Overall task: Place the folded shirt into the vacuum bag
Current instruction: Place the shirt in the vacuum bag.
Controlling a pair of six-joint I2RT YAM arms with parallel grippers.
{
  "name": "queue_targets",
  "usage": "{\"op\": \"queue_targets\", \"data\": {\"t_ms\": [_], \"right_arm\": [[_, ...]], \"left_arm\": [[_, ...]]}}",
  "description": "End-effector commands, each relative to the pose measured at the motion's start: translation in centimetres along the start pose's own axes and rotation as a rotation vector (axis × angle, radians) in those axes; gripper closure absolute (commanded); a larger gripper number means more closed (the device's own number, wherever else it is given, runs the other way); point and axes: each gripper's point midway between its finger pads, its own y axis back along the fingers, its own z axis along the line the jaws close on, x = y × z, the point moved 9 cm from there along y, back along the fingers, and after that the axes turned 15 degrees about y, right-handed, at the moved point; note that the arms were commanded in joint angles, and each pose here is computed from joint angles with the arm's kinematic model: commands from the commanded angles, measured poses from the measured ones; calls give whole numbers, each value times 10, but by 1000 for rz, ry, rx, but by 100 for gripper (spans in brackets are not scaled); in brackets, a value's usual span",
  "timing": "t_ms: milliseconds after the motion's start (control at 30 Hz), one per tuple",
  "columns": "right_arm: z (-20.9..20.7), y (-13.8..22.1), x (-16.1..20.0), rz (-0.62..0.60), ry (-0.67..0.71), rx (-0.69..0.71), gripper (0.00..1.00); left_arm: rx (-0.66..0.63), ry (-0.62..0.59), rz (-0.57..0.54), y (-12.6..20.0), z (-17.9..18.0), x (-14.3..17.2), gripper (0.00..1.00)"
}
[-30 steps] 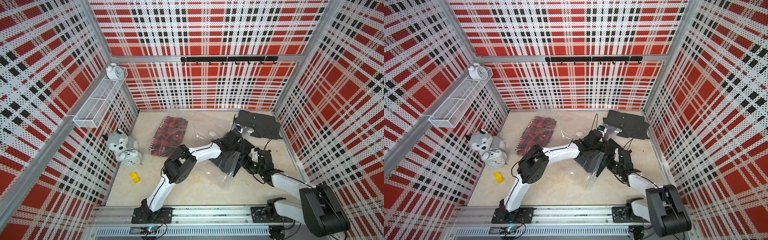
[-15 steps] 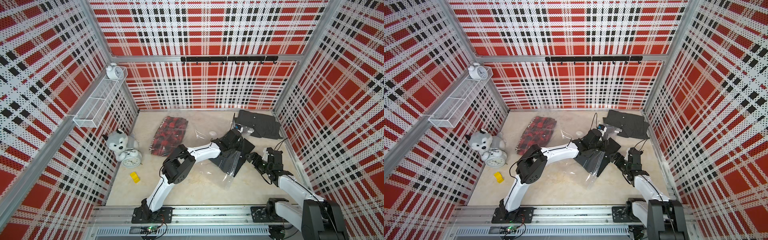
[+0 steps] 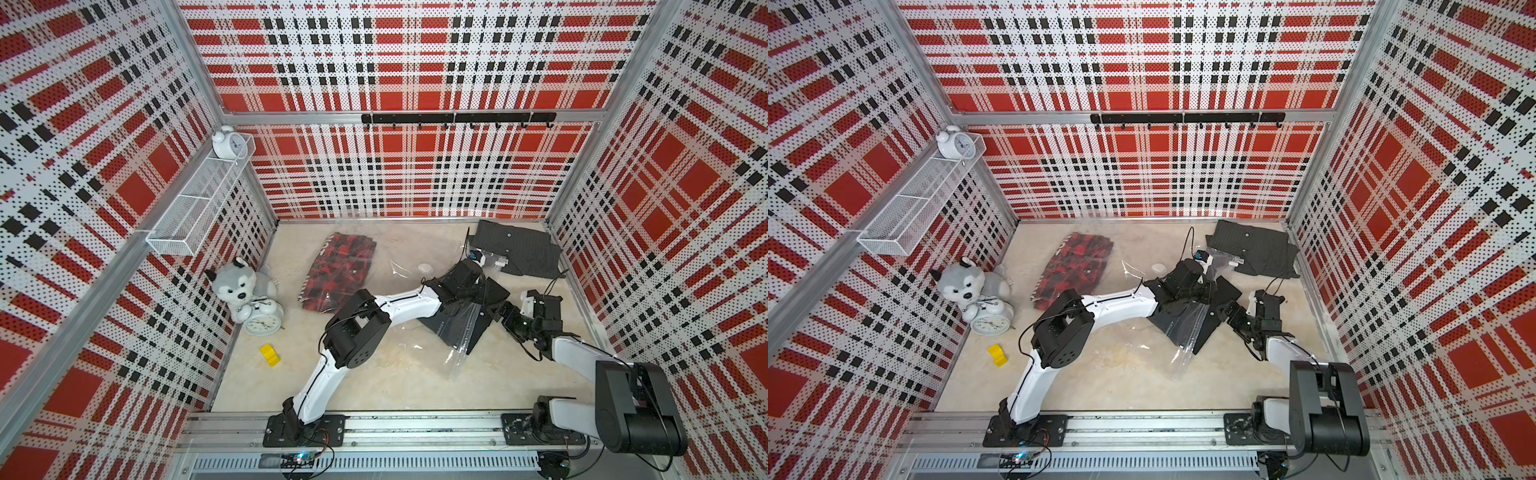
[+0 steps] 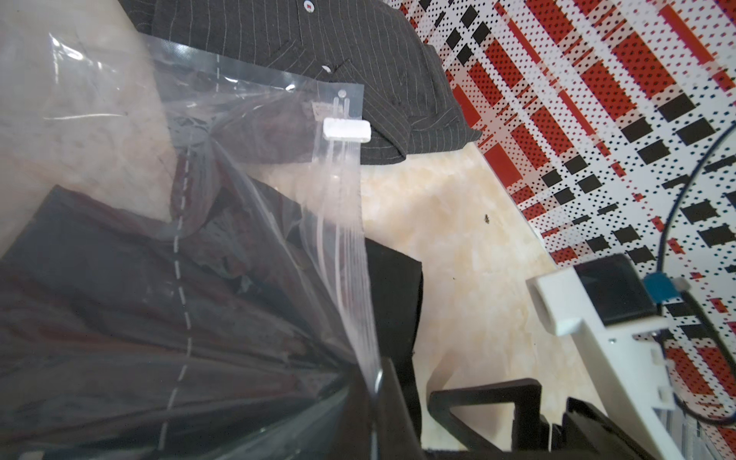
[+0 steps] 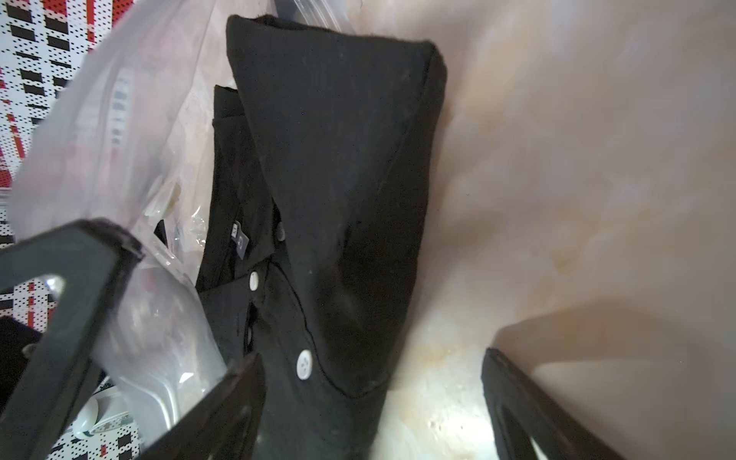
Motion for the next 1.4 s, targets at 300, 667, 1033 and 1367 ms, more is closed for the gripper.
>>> {"op": "queue_targets", "data": {"t_ms": [300,667,1033,1367], "right_arm": [[-9,-16,6,38,-16,-29,20],[-8,-39,-8,50,-18,-120,65],[24,-49,-21,46,55,-270,87],[26,-61,-14,114,79,-265,89]], "left_arm": [[41,2,-49,27,-13,-9,100],[42,5,-44,26,-14,-9,100],[57,-1,-39,23,-23,-12,100],[118,-15,-39,36,-50,-10,100]]}}
